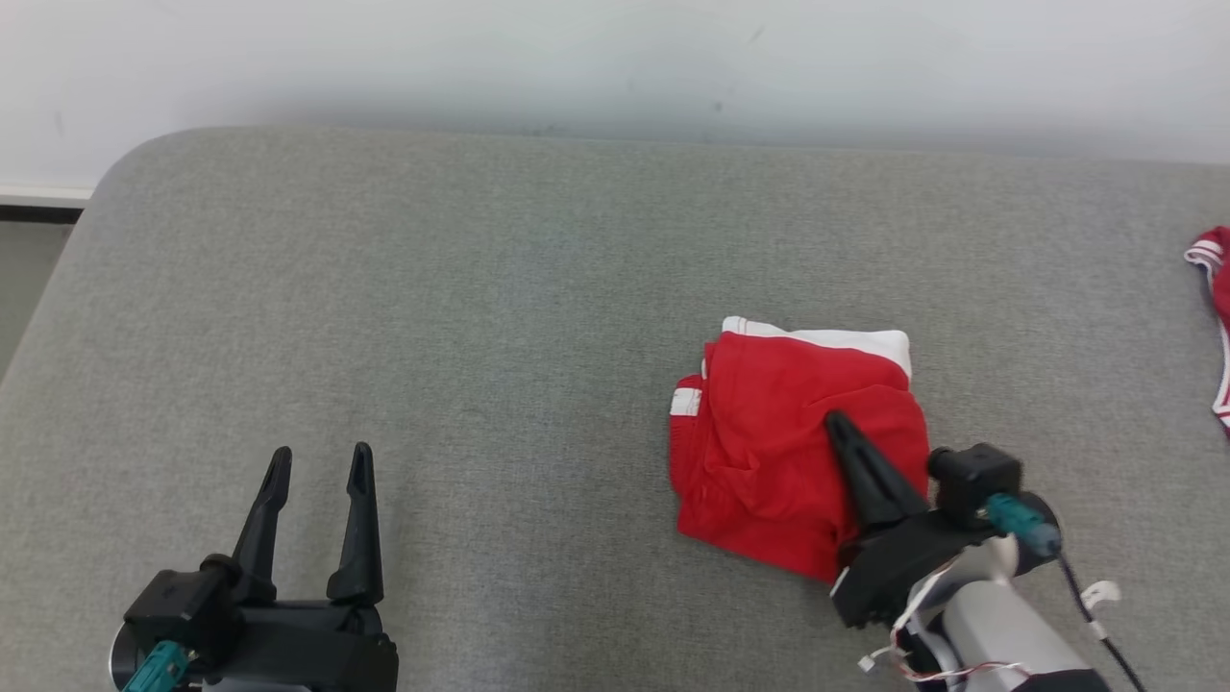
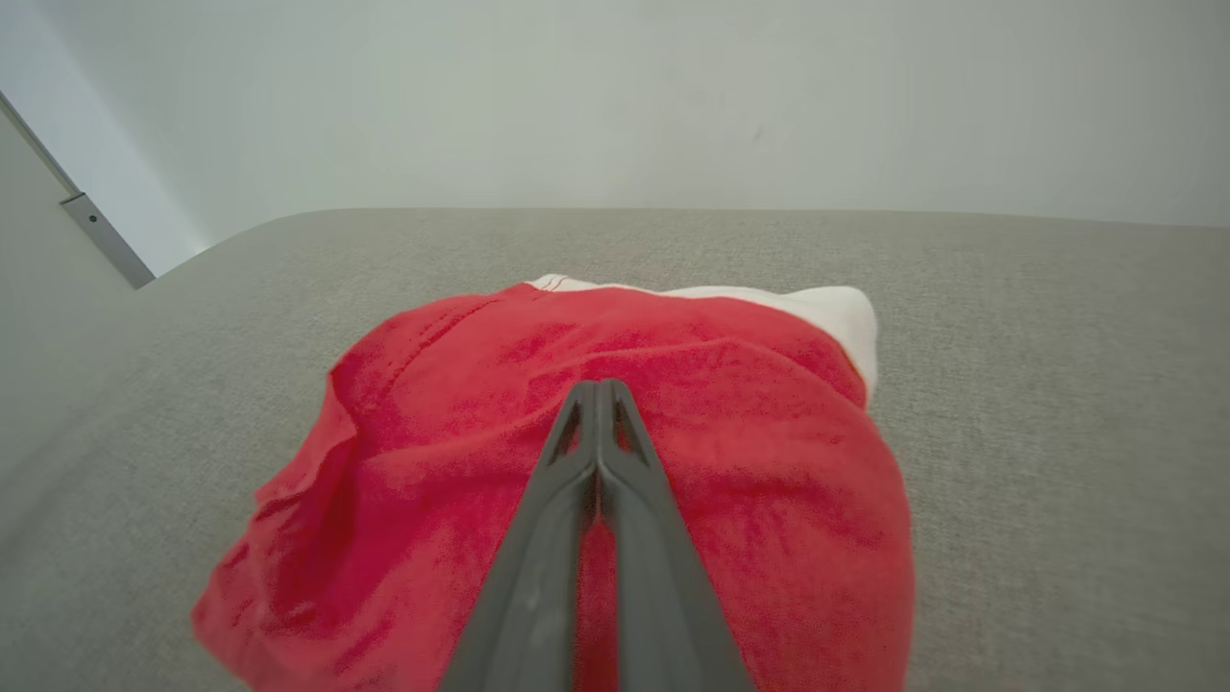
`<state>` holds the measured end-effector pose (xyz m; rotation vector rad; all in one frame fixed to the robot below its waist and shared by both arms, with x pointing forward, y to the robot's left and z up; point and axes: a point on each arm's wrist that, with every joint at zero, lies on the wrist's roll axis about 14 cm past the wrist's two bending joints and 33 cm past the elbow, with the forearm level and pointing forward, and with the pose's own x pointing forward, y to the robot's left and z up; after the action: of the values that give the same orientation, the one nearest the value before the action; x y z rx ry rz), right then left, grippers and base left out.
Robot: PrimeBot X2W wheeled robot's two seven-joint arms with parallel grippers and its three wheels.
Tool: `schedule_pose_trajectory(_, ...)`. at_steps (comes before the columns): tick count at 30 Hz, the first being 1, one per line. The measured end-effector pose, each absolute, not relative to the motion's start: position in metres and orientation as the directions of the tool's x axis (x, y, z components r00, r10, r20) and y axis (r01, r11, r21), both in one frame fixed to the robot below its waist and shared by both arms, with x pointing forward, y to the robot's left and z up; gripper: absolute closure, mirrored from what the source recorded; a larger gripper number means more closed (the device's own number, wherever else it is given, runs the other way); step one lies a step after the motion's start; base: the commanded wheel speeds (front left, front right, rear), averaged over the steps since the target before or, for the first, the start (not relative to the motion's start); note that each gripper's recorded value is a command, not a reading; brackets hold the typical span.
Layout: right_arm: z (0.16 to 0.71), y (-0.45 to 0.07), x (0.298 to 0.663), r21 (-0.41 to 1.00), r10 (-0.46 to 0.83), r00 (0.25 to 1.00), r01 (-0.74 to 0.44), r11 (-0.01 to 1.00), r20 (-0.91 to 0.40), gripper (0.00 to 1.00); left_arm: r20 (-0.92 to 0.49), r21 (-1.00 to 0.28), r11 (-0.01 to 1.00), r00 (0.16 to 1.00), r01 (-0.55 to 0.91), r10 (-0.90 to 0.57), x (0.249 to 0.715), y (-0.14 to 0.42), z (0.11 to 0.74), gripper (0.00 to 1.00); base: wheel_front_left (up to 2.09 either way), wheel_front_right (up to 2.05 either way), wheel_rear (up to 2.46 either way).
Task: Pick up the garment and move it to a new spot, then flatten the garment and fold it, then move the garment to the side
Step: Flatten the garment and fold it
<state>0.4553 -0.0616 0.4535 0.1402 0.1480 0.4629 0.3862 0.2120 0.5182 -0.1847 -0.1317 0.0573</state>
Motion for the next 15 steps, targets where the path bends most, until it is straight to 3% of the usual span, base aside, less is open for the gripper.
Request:
schedule_pose_trajectory(11,0.425,0.029,0.415,0.224,0.640,0.746,-0.602,0.766,-0.183,1.00,0.104,-0.186,0.980,0.990,-0.077,0.098,0.382,0.221,0.512,0.00,0.00,0.00,0.00)
schedule_pose_trajectory(15,0.432,0.034,0.412,0.239,0.647,0.745,-0.607,0.758,-0.162,1.00,0.103,-0.186,0.981,0.991,-0.063,0.083,0.384,0.216,0.511,0.00,0.00,0.00,0.00)
